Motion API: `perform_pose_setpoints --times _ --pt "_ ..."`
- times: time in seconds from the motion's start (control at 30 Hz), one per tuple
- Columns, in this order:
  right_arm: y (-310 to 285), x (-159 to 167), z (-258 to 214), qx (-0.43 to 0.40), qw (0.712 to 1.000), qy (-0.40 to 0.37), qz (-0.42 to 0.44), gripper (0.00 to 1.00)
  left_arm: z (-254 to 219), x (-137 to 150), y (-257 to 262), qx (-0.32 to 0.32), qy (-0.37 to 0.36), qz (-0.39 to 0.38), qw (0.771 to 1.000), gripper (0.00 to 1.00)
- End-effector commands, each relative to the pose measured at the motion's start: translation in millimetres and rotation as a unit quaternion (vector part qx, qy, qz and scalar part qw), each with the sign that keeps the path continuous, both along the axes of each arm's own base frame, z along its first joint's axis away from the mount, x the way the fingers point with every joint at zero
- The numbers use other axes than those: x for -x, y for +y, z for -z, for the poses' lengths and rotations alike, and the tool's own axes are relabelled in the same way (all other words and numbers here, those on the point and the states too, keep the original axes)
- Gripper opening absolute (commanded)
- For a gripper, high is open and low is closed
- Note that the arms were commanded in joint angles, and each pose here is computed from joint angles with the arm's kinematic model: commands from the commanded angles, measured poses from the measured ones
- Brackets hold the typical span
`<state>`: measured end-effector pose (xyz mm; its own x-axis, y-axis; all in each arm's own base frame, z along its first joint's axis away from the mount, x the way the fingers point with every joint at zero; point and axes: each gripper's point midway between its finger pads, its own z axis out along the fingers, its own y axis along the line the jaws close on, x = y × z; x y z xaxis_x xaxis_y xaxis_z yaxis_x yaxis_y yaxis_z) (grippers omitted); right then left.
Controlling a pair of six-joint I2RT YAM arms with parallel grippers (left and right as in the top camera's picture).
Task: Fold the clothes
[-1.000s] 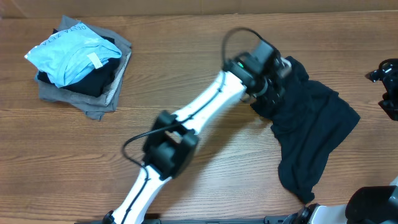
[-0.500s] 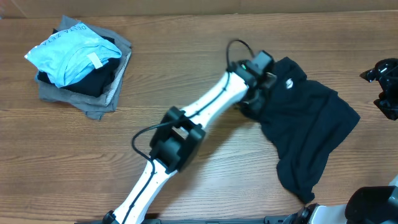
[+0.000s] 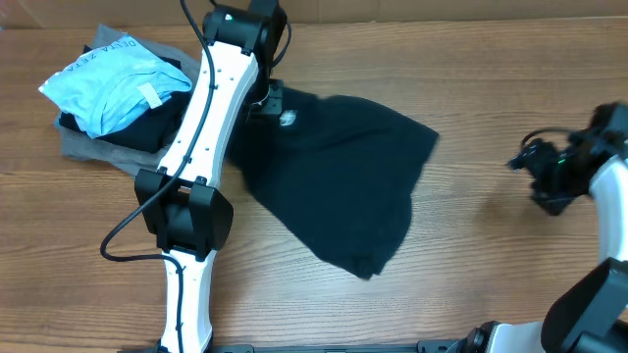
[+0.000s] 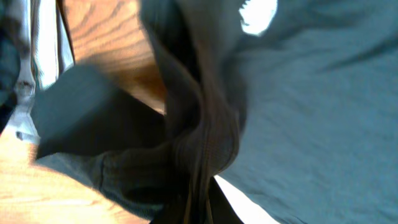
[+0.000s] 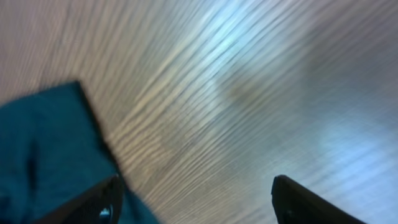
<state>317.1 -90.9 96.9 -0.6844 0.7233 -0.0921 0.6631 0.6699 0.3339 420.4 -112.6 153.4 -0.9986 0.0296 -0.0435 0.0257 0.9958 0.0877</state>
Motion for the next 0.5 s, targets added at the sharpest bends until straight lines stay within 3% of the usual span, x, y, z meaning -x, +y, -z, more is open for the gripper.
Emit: perform_pose_setpoints --times 0.0,0.1,0.23,0.37,0.47 --pt "58 -4 20 -0.068 0.988 -0.065 -0.123 0.76 0 4 -2 -0.01 0.005 0.013 1.0 0.09" --pt "96 -10 40 -0.095 0.976 -0.106 -0.164 0.75 0 4 -2 -0.012 0.005 0.015 1.0 0.2" --pt "134 -14 65 -0.09 0.972 -0.129 -0.174 0.7 0 6 -2 -0.011 0.01 0.015 1.0 0.42" --pt "144 -19 80 -0.028 0.979 -0.127 -0.154 0.63 -2 10 -7 0.004 0.017 0.029 0.999 0.47" --pt "167 -31 79 -0.025 0.97 -0.157 -0.186 0.63 -11 12 -12 0.024 0.01 0.033 0.999 0.47"
